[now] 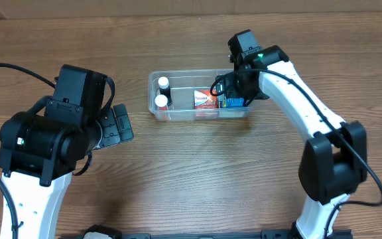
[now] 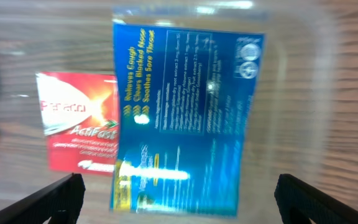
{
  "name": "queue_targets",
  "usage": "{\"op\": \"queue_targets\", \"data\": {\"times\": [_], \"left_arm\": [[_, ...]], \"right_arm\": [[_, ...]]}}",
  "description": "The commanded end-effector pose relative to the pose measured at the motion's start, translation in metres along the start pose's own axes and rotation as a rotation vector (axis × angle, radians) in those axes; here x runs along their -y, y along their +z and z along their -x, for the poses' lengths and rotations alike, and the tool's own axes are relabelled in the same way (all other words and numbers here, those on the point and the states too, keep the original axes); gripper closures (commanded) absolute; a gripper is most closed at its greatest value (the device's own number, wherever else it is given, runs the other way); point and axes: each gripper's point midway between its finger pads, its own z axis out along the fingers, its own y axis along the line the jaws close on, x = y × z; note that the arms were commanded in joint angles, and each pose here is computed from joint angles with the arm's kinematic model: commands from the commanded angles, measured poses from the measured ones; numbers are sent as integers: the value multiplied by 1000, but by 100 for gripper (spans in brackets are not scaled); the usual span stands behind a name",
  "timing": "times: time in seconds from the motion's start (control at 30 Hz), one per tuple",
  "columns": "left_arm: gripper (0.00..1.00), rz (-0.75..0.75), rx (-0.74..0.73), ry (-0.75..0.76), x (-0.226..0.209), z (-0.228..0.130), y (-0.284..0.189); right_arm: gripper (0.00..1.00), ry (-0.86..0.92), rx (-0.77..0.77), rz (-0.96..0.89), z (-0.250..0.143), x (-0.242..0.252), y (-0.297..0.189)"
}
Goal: Pack container
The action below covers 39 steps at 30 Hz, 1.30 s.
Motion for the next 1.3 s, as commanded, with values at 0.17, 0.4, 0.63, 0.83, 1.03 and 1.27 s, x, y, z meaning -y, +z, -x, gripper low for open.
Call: {"op": "queue_targets", "data": {"times": [0.17,0.4,0.63,0.83,1.03,1.27], "left_arm": [[0,-49,128,116,19,37,5],[0,-9,53,139,27,41,33],[0,-42,106,137,12,25,-1],[0,-188,303,125,-8,-20,-44],[0,-262,483,17,-54,-83,-38],[0,-302,552,-1,-65,-100,-41]], "right_arm": [[0,73,429,71,30,30,-177],[0,151,350,10,-1,65,-185],[0,214,468,27,-44,74,-251],[0,228,572,64,-107,80,-285],[0,263,579,89,-183,92,-235],[0,283,466,76,-206,95,-195]]}}
